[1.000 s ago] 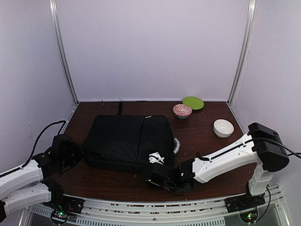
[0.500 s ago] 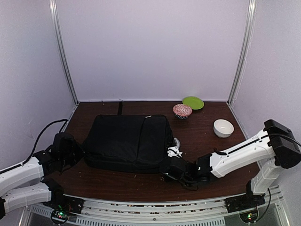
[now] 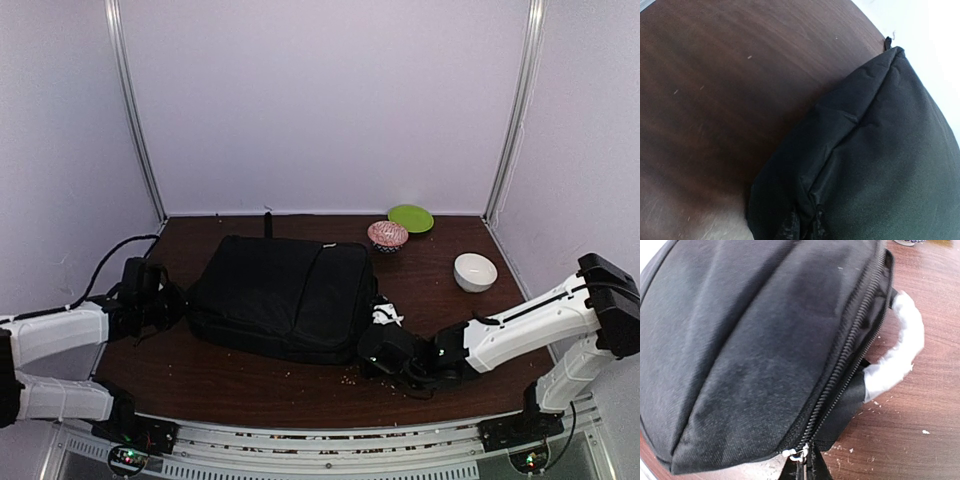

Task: Pack the student bag
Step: Zip the student bag at the center of the board.

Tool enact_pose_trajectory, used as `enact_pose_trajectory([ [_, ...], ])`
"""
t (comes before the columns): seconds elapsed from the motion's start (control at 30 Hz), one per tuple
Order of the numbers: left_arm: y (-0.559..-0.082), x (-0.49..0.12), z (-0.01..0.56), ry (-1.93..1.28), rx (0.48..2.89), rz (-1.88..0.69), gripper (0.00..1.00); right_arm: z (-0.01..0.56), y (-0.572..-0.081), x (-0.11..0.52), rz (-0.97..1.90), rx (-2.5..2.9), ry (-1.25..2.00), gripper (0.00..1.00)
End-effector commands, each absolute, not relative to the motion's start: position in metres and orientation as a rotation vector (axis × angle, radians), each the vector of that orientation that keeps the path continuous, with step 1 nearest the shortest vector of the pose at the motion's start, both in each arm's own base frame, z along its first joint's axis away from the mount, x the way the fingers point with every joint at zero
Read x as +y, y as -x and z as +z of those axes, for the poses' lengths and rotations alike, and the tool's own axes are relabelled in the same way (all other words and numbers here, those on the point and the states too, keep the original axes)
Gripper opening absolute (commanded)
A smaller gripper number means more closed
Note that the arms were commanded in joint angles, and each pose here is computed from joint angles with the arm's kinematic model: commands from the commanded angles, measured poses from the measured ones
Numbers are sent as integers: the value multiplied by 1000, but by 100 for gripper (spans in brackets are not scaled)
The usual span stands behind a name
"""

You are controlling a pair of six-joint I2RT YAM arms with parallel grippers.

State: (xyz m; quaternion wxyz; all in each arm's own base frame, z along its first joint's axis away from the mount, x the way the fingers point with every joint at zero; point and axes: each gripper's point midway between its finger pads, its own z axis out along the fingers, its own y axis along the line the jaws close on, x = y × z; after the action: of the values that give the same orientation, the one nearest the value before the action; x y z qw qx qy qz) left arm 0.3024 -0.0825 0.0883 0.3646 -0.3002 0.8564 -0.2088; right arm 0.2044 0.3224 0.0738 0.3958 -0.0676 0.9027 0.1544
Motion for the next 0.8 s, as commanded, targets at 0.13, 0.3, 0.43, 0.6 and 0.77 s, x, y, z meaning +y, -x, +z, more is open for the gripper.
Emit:
enact_pose_trajectory([
  [0.13,-365,-95,92,657,2266,-548,0,85,-196,329,369,2255,234,0],
  [0.3,-389,-94,86,691,2268,-579,0,89,-192,336,405,2251,242,0],
  [0.43,-406,-99,85,694,2270,-594,0,94,-194,329,387,2239,215,0],
  [0.6,-417,-101,79,706,2284,-588,0,100,-199,311,347,2211,150,0],
  [0.77,-421,-97,84,687,2275,-550,0,103,-197,311,383,2214,150,0],
])
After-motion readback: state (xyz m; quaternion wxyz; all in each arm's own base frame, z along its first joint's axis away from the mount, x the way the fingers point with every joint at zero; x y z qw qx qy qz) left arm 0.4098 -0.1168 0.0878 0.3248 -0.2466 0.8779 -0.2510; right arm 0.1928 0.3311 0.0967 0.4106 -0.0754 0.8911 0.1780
